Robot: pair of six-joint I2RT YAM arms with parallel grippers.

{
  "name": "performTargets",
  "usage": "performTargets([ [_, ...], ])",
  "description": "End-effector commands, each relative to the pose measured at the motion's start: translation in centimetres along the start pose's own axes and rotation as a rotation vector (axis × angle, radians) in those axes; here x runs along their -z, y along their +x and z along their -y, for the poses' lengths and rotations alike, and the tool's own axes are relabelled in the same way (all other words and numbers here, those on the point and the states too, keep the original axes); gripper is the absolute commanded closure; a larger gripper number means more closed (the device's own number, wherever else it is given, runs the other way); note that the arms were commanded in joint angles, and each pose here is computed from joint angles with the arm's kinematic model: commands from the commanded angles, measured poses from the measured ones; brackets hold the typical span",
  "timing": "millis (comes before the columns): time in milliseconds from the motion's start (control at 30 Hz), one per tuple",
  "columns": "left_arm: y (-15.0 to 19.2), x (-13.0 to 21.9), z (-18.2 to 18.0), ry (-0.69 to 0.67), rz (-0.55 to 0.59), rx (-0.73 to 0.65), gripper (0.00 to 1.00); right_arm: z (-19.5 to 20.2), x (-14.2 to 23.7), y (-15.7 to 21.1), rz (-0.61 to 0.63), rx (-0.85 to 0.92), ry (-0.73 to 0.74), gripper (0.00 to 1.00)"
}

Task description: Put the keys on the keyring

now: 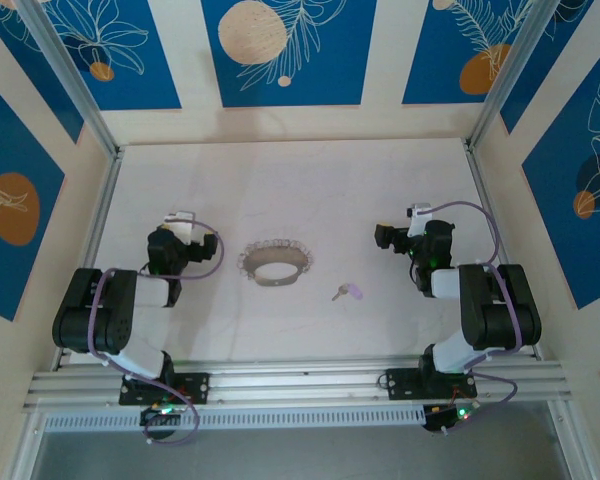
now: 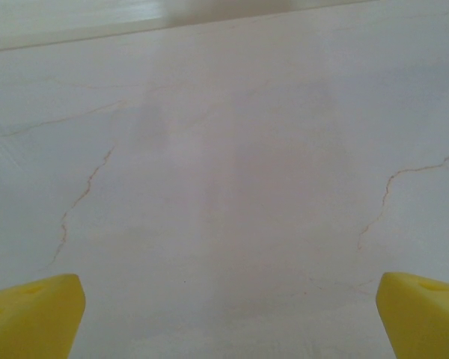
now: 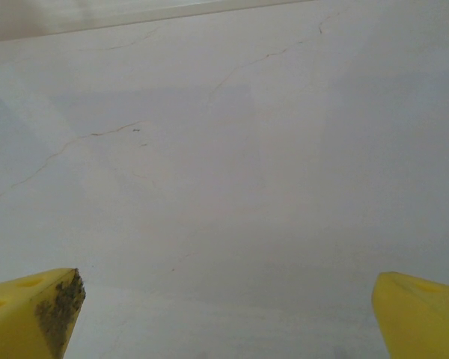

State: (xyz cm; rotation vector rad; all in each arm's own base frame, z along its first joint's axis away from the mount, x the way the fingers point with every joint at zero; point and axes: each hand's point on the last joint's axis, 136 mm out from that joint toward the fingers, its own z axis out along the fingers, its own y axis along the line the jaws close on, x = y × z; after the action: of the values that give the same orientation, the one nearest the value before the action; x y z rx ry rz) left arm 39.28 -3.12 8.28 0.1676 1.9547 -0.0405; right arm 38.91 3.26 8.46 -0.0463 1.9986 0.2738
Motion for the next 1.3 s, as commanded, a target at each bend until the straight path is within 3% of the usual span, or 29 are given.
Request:
performTargets([
  [0,-2.5,0.0,-0.7,-0.018,0.002,0.016,0.0,-0.5,1.0,-3.1,0.033,0.023,0.017,0.01],
  [67,-3.4,0.2,-0.9,-0.023,-0.037,0.019,0.0,-1.0,1.8,-4.3,0.003,0.001,0.012,0.01],
  [200,-6.3,1.2,-0.9,-0.014,-0.062,0.079,0.0,-0.2,3.3,-6.3,-0.084,-0.284,0.07,0.01],
  [433,-7.9,4.7,2.7,0.08,-0.182,0.328,0.0,-5.0,3.1,-5.7,-0.201,-0.405,-0.158,0.01],
  [633,-4.9,8.7,8.3,0.168,-0.377,0.42,0.05,-11.0,3.9,-1.7,-0.382,-0.468,-0.328,0.12],
  [867,-1.5,11.4,15.0,0.278,-0.44,0.497,0.05,-17.0,5.2,5.3,-0.624,-0.331,-0.324,0.18],
  [1267,2.1,10.7,21.5,0.334,-0.478,0.514,0.05,-21.4,6.3,9.2,-0.749,-0.339,-0.379,0.2],
])
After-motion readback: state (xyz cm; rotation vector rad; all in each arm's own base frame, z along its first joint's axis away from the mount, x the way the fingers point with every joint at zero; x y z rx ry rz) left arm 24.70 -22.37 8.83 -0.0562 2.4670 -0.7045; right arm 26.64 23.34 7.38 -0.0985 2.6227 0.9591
